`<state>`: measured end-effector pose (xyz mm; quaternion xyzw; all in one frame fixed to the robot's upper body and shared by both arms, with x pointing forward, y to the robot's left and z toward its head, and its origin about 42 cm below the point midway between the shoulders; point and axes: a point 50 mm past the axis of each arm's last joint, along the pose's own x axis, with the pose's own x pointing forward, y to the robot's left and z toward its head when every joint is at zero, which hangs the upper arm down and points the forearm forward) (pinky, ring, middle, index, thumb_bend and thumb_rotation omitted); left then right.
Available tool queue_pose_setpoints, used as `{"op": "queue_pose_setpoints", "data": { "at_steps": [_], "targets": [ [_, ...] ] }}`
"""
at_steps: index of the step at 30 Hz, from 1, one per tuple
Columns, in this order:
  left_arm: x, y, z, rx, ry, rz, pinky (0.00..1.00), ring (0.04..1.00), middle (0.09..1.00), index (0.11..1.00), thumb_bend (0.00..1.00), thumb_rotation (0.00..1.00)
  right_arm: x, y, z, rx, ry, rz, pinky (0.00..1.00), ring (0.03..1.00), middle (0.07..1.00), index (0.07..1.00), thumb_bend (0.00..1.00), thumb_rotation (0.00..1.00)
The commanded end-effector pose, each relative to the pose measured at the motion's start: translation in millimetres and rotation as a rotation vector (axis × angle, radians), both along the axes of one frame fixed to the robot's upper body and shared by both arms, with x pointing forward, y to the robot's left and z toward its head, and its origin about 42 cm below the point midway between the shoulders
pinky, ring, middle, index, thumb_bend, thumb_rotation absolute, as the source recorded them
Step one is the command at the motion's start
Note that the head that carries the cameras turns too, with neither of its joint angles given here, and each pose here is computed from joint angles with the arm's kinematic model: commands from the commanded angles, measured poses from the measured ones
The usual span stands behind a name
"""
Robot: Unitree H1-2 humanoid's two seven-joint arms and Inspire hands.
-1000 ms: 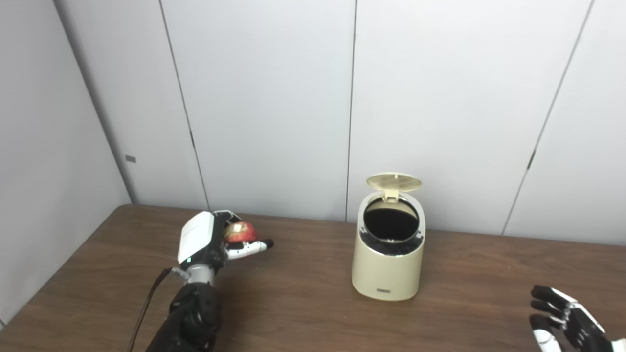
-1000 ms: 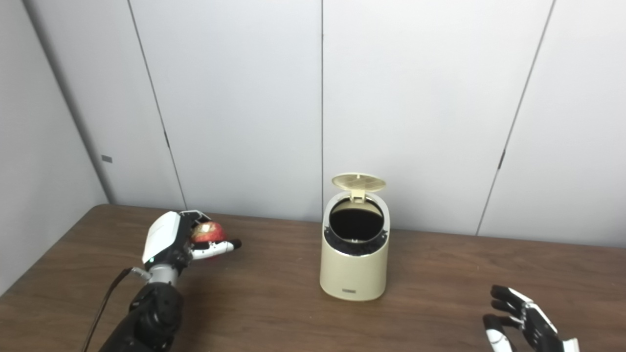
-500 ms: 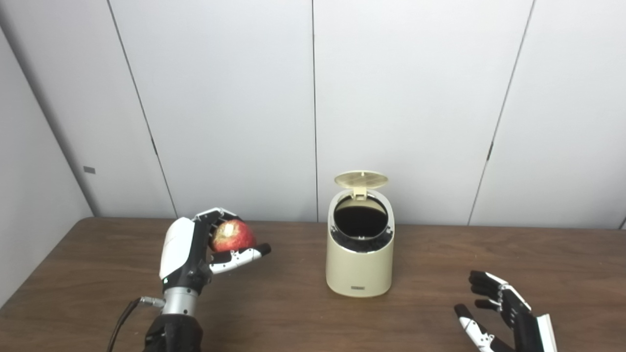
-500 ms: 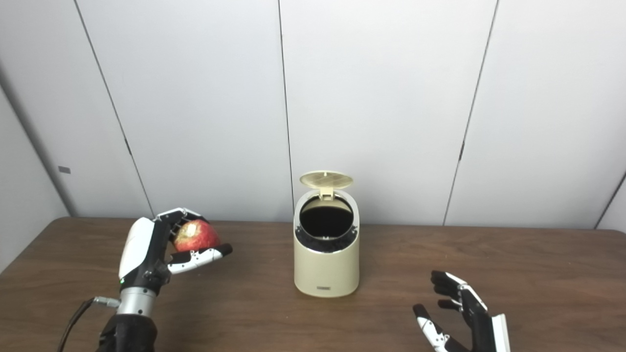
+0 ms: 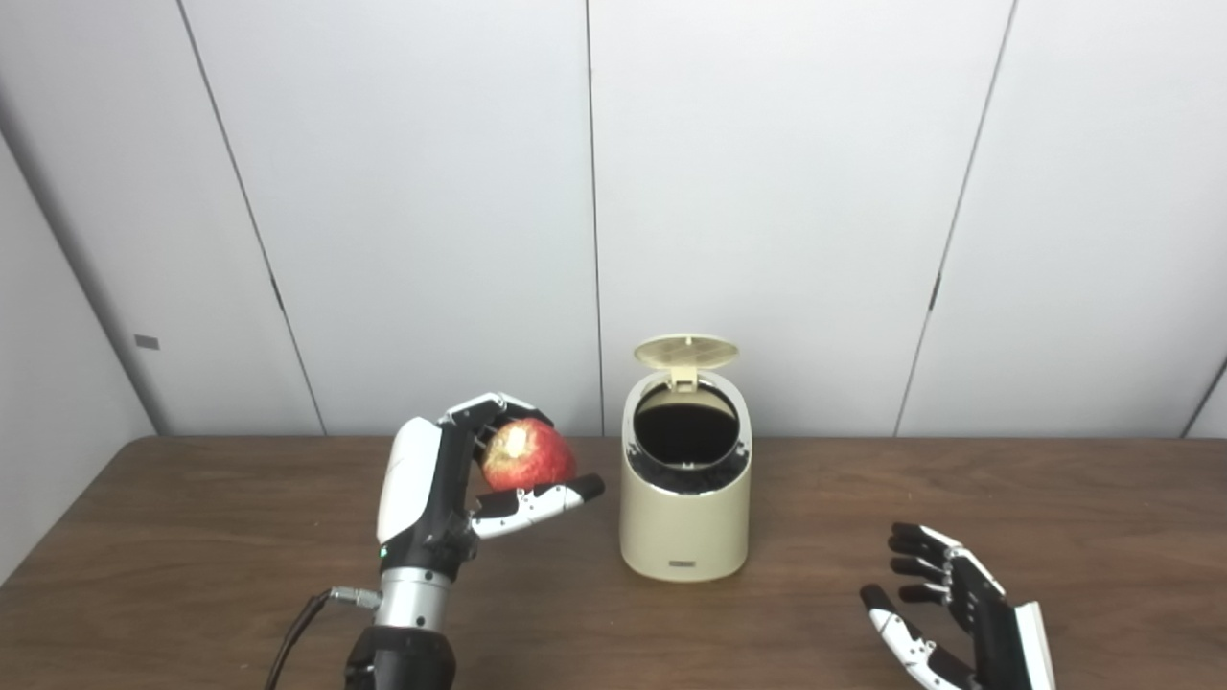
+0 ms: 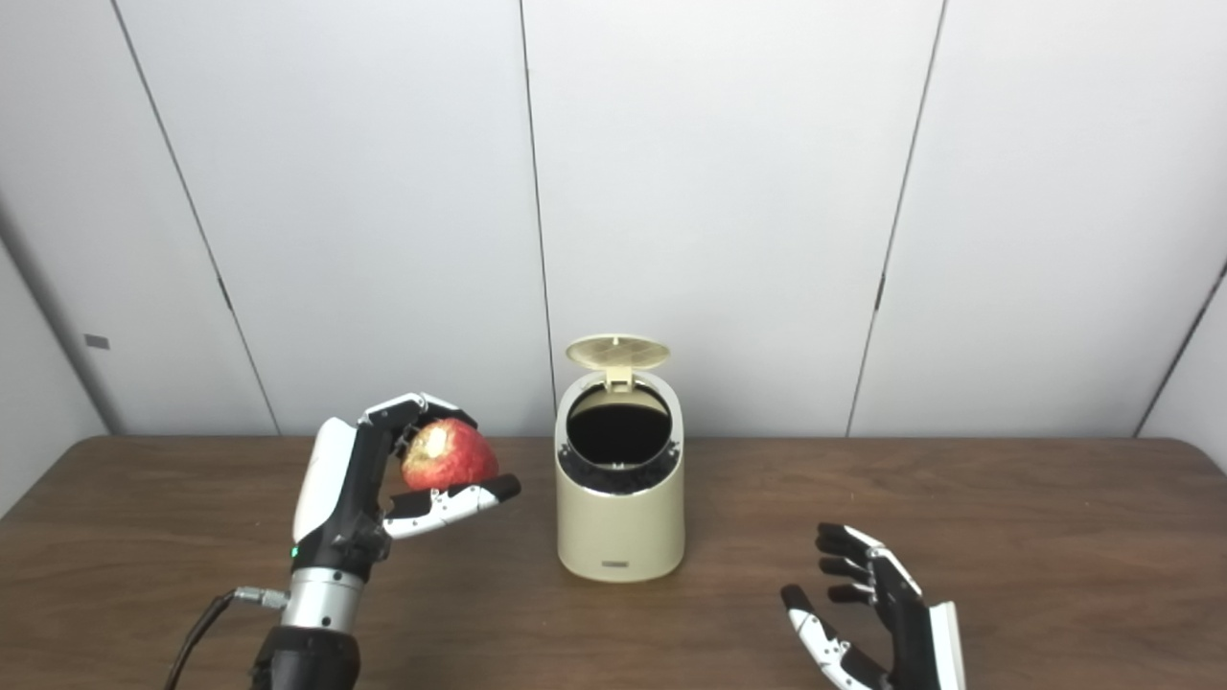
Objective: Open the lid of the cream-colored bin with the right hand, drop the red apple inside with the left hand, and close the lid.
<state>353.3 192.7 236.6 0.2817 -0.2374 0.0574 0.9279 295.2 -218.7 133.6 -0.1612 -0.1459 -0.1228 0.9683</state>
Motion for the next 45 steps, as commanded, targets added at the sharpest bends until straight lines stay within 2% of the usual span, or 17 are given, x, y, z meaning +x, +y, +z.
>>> {"op": "queue_pose_setpoints", "data": {
  "at_steps": [1,7,16,22,26,31,38,45],
  "targets": [
    [4.6,-16.2,25.8,-0.028,-0.083,-0.055,0.30,0.419,0.480,0.492,0.50,0.00,0.8,9.3,-4.6,-0.011,-0.023,0.009,0.58,0.683,0.711,0.716,0.24,0.26],
    [6.4,-41.0,29.2,-0.051,-0.101,-0.111,0.31,0.422,0.480,0.489,0.50,0.00,0.6,16.7,-4.9,0.010,-0.017,0.013,0.58,0.685,0.714,0.717,0.24,0.26],
    [12.2,-75.1,44.5,-0.099,-0.160,-0.200,0.28,0.412,0.488,0.487,0.50,0.00,-1.5,22.8,-2.1,-0.019,-0.009,0.008,0.56,0.681,0.713,0.722,0.26,0.32],
    [27.6,-95.0,46.8,-0.096,-0.231,-0.227,0.28,0.399,0.486,0.499,0.50,0.00,-5.3,26.9,0.6,-0.007,-0.023,0.015,0.58,0.690,0.719,0.722,0.25,0.27],
    [43.6,-103.9,44.6,-0.059,-0.252,-0.219,0.28,0.402,0.482,0.500,0.50,0.00,-8.1,28.3,2.8,-0.006,-0.028,0.010,0.58,0.694,0.723,0.716,0.25,0.29],
    [61.7,-108.7,41.9,-0.027,-0.201,-0.196,0.30,0.412,0.479,0.498,0.50,0.00,-10.0,28.7,4.4,-0.010,-0.025,0.006,0.59,0.695,0.723,0.717,0.25,0.30],
    [79.3,-110.9,36.4,-0.003,-0.170,-0.163,0.28,0.403,0.479,0.500,0.50,0.00,-11.3,29.6,6.0,-0.004,-0.020,0.006,0.57,0.686,0.718,0.721,0.25,0.29],
    [90.9,-110.6,28.0,0.086,-0.204,-0.111,0.28,0.400,0.479,0.499,0.50,0.00,-13.6,31.5,8.4,0.000,-0.021,-0.005,0.57,0.688,0.714,0.716,0.25,0.27]
  ]
}}
